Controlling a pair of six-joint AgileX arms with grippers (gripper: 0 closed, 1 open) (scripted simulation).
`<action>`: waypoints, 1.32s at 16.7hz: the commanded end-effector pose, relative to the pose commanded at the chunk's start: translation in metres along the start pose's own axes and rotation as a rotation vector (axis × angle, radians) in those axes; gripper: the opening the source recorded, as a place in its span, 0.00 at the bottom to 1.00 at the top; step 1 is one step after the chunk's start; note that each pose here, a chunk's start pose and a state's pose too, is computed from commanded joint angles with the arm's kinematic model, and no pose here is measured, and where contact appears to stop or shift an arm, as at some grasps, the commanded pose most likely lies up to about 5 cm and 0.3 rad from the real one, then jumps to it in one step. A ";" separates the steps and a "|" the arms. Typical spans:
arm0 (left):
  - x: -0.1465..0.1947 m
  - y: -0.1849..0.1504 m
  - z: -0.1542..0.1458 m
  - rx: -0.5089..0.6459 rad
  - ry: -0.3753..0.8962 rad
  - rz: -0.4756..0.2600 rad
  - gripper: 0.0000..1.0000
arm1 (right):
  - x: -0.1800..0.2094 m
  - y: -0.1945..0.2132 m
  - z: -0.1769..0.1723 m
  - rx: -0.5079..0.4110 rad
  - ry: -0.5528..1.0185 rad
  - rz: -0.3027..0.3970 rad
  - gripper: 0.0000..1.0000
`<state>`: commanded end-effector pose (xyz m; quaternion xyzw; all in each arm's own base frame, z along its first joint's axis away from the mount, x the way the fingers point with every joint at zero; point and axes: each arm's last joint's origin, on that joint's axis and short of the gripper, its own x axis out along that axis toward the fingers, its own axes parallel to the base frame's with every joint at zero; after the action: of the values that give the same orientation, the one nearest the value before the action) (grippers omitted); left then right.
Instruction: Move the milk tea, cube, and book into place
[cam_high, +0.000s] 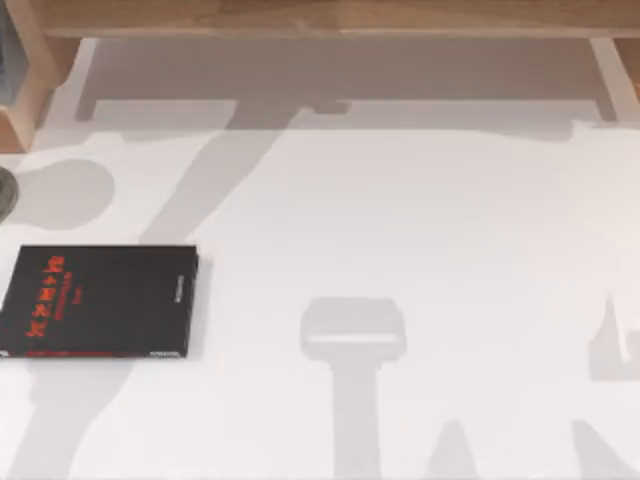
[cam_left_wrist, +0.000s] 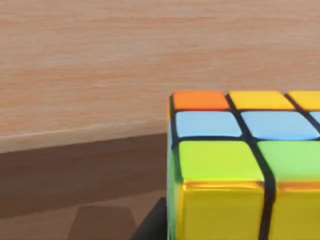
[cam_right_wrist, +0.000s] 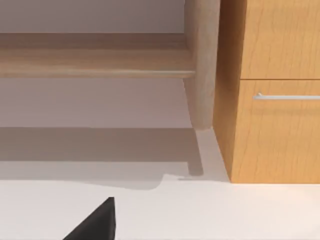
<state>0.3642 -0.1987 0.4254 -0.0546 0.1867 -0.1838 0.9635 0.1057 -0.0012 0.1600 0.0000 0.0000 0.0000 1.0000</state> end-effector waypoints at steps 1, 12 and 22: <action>-0.012 0.012 0.008 0.011 -0.092 0.028 0.00 | 0.000 0.000 0.000 0.000 0.000 0.000 1.00; -0.034 0.097 -0.026 0.113 -0.375 0.354 0.00 | 0.000 0.000 0.000 0.000 0.000 0.000 1.00; -0.008 0.078 0.006 0.179 -0.465 0.254 0.00 | 0.000 0.000 0.000 0.000 0.000 0.000 1.00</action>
<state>0.3857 -0.1235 0.4205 0.0140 -0.0511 -0.0600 0.9968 0.1057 -0.0012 0.1600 0.0000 0.0000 0.0000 1.0000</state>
